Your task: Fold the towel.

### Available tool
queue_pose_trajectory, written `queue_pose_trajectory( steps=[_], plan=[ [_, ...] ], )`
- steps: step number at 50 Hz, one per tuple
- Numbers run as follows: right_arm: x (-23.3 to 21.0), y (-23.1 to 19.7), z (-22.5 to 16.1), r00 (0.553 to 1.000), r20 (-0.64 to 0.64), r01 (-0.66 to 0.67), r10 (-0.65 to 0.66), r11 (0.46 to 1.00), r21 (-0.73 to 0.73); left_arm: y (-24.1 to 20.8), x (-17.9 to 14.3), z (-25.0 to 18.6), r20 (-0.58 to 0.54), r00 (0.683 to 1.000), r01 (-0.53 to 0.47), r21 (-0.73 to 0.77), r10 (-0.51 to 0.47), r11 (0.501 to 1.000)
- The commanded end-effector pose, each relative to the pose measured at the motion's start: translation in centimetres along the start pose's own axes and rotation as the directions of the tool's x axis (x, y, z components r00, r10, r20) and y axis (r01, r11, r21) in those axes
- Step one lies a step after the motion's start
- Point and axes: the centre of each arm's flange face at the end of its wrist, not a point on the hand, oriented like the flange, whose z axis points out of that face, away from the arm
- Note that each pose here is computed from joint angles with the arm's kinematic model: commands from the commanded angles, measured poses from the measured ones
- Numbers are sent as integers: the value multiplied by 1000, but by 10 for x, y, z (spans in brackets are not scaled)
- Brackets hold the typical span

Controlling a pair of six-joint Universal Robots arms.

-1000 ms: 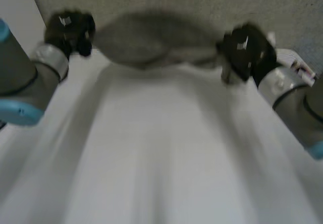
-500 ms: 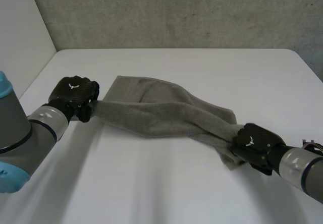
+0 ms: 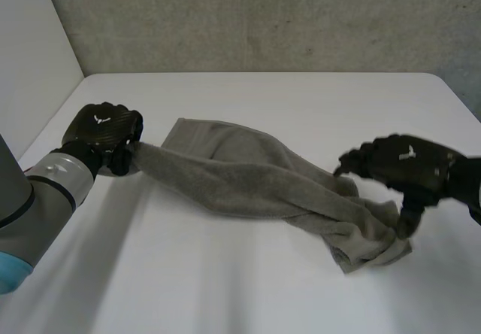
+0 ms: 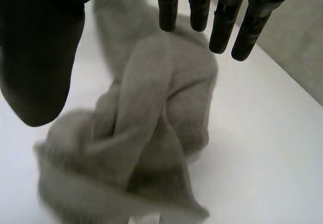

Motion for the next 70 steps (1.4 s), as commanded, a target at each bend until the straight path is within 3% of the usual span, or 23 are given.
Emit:
queue_pose_trajectory(
  steps=[1,12,20,34,40,45,47,48,49,50,52,53,55,59,61,65,66,68,70],
  plan=[
    [25,-4,39,957,-24,-289,290,957,41,-4,-4,3,13,1000,-2,18,2,1000],
    [27,19,89,907,-201,-380,371,925,-4,-4,-7,4,24,1000,-2,20,1,1000],
    [4,33,114,913,-157,-390,376,918,-76,-7,-9,6,27,1000,-3,31,3,1000],
    [-12,30,124,926,-109,-370,360,925,-89,-25,-17,16,49,999,-8,90,4,996],
    [10,3,126,943,-148,-301,298,954,0,-39,-18,37,53,998,-20,150,12,989],
    [38,-44,121,955,-229,-144,188,970,196,-62,-30,63,91,996,-36,233,16,972],
    [57,-91,112,927,-359,59,109,903,425,-91,-36,79,114,993,-47,335,9,941],
    [58,-91,112,927,-360,60,108,903,426,-91,-36,79,115,993,-47,335,9,941],
    [58,-114,105,899,-429,168,88,837,522,-107,-42,86,136,991,-46,400,-10,915],
    [58,-114,104,899,-430,169,88,836,522,-107,-42,86,136,991,-46,401,-10,915],
    [63,-143,80,817,-564,334,118,701,630,-134,-57,94,189,977,-19,530,-96,848],
    [63,-143,80,817,-565,334,119,700,631,-135,-57,94,189,977,-19,530,-96,848],
    [58,-148,72,777,-612,402,148,632,662,-152,-74,95,248,953,-23,626,-172,780],
    [54,-139,76,781,-608,388,144,651,652,-160,-79,94,266,945,-42,672,-189,739],
    [51,-133,78,789,-598,368,140,672,643,-157,-75,94,261,948,-37,665,-185,746],
    [37,-107,88,821,-565,313,78,766,561,-119,-60,97,222,963,10,547,-156,837],
    [37,-107,88,821,-565,313,78,767,560,-118,-60,97,222,963,10,546,-156,838],
    [22,-85,94,837,-546,323,-32,834,447,-81,-43,95,172,976,45,432,-131,901],
    [13,-71,97,846,-524,337,-103,864,374,-62,-35,92,144,982,58,371,-119,927]
  ],
)
